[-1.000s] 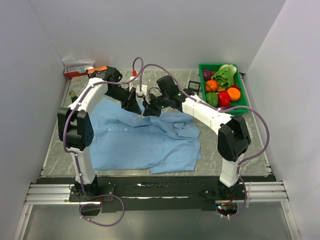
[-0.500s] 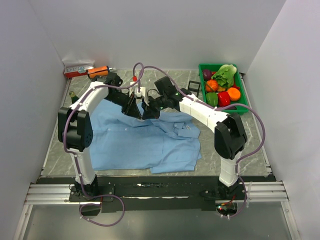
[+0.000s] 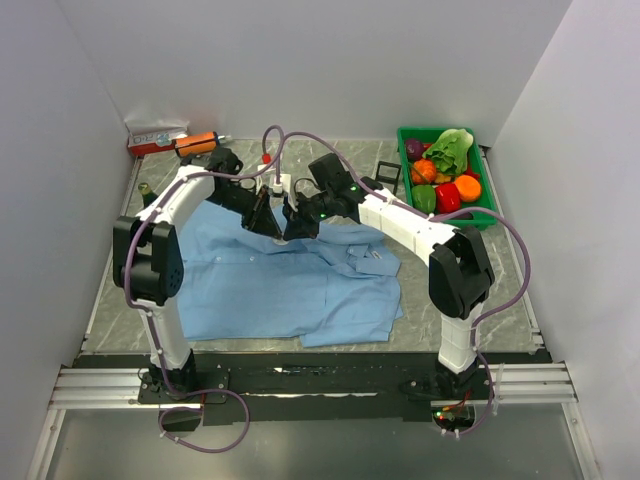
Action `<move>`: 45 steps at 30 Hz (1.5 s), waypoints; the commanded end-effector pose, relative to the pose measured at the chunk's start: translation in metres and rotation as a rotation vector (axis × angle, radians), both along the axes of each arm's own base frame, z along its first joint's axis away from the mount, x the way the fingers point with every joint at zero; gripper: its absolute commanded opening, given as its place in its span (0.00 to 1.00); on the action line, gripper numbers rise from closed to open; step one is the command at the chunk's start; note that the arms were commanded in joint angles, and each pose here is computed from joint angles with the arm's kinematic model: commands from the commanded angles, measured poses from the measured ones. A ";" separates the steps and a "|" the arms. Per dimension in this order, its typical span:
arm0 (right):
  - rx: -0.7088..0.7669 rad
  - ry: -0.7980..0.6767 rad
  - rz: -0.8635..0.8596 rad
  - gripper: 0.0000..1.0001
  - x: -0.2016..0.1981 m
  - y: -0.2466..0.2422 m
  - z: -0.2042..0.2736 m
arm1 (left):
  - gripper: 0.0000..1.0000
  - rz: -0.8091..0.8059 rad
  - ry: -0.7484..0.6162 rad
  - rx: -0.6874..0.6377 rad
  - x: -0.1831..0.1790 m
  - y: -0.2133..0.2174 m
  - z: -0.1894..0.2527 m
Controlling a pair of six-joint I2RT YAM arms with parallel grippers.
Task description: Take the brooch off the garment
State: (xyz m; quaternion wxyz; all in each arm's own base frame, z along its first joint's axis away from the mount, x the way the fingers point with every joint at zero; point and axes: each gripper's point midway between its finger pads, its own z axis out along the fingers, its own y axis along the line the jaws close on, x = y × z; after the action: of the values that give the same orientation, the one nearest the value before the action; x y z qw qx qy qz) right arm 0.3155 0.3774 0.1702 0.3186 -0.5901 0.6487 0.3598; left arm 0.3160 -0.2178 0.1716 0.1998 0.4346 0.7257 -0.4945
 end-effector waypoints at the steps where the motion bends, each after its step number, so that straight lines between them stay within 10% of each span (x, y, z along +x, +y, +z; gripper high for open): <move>1: 0.106 -0.008 -0.011 0.00 0.001 0.008 0.040 | 0.04 -0.022 -0.117 -0.048 0.000 -0.004 0.018; 4: 0.113 -0.009 -0.018 0.03 0.003 0.006 0.045 | 0.01 -0.016 -0.104 -0.057 -0.002 -0.004 0.019; 9: 0.118 -0.016 -0.050 0.39 0.005 0.002 0.054 | 0.01 0.036 -0.088 -0.051 -0.003 -0.004 0.016; 17: 0.161 -0.014 -0.051 0.53 0.003 -0.024 0.081 | 0.01 0.116 -0.022 -0.091 -0.004 -0.003 0.027; 45: 0.203 0.147 -0.034 0.52 -0.009 -0.013 0.057 | 0.01 0.203 0.191 -0.325 -0.003 -0.013 0.067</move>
State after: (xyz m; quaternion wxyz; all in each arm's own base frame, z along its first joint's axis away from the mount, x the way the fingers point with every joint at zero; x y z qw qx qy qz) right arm 0.3079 0.3573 0.2215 0.3295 -0.5154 0.6530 0.4465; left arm 0.3137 -0.2298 0.2183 0.2344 0.2561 0.7145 -0.6074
